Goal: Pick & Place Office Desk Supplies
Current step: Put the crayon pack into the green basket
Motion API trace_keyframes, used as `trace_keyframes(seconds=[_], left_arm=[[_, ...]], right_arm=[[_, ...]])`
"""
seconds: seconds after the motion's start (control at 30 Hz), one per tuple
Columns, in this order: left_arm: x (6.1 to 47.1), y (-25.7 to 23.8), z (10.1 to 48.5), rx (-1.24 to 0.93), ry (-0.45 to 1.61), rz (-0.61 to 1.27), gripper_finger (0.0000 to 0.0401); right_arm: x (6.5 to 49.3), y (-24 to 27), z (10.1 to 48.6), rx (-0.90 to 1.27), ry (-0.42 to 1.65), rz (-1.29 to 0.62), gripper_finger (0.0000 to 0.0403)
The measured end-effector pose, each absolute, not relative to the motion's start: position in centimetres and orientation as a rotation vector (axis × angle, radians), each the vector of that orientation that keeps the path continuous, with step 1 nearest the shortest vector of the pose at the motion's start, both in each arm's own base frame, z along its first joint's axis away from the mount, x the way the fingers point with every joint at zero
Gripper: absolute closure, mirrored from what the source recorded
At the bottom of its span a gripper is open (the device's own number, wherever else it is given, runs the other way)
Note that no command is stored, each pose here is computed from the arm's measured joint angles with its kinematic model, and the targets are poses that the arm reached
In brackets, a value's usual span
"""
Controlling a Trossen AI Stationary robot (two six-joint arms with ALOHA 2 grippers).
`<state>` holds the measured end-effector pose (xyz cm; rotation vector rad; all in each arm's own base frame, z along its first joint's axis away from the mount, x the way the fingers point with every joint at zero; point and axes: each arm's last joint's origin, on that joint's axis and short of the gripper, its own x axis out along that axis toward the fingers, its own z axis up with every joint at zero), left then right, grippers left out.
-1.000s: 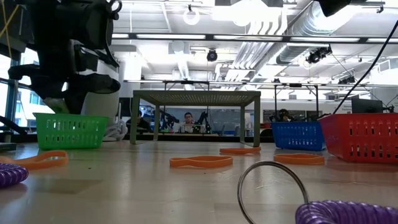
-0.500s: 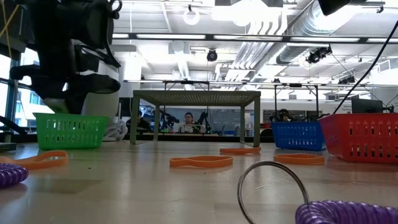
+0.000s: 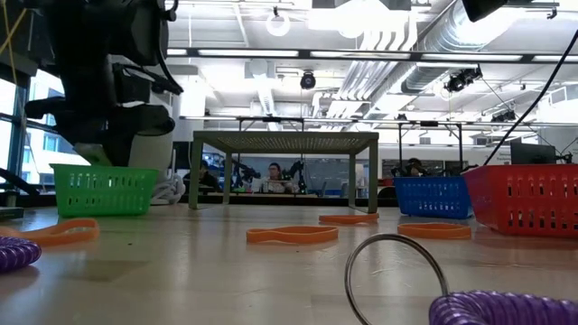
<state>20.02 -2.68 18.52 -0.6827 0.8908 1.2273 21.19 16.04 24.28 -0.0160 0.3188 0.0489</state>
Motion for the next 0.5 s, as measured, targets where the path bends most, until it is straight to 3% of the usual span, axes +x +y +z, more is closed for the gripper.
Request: trace_keyframes(seconds=[0.33, 0.5], left_arm=[[19.9, -3.7, 18.6, -0.637, 0.864, 1.194, 0.0237], [19.8, -3.9, 18.6, -0.600, 0.883, 1.167, 0.0205]], right_arm=[[21.2, 16.0, 24.3, -0.014, 0.319, 0.049, 0.0176], [21.2, 16.0, 24.3, -0.009, 0.320, 0.050, 0.0176]])
